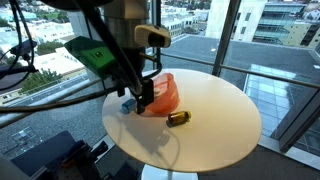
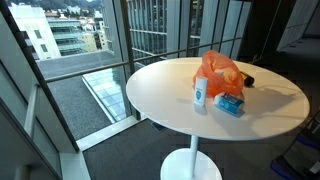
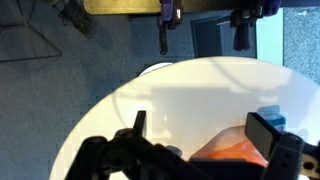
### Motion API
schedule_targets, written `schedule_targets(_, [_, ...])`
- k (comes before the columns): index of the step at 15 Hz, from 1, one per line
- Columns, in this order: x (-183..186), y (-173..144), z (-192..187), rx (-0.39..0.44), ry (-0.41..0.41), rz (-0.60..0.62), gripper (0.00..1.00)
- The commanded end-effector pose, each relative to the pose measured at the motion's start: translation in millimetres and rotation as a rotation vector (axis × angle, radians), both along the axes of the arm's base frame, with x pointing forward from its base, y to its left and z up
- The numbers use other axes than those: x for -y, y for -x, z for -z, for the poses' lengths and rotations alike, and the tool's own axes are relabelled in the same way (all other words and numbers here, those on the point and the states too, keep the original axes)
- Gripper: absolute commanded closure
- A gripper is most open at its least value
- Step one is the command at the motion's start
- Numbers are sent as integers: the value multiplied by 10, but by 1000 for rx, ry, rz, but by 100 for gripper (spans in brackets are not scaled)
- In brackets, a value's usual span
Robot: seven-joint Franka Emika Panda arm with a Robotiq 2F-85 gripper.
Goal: Put the yellow bottle in the plastic bag
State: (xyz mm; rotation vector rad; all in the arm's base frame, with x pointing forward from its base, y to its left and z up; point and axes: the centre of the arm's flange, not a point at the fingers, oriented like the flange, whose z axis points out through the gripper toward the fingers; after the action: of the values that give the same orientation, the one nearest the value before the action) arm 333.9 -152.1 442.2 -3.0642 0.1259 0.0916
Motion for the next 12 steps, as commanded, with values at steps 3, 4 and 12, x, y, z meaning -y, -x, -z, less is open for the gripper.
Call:
schedule_targets(3, [-37, -778, -11, -21, 12, 92, 0])
schedule_targets(4, [-51, -888, 26, -20, 18, 102, 0])
schedule_targets(12, [-89, -1565, 431, -11, 36, 190, 0])
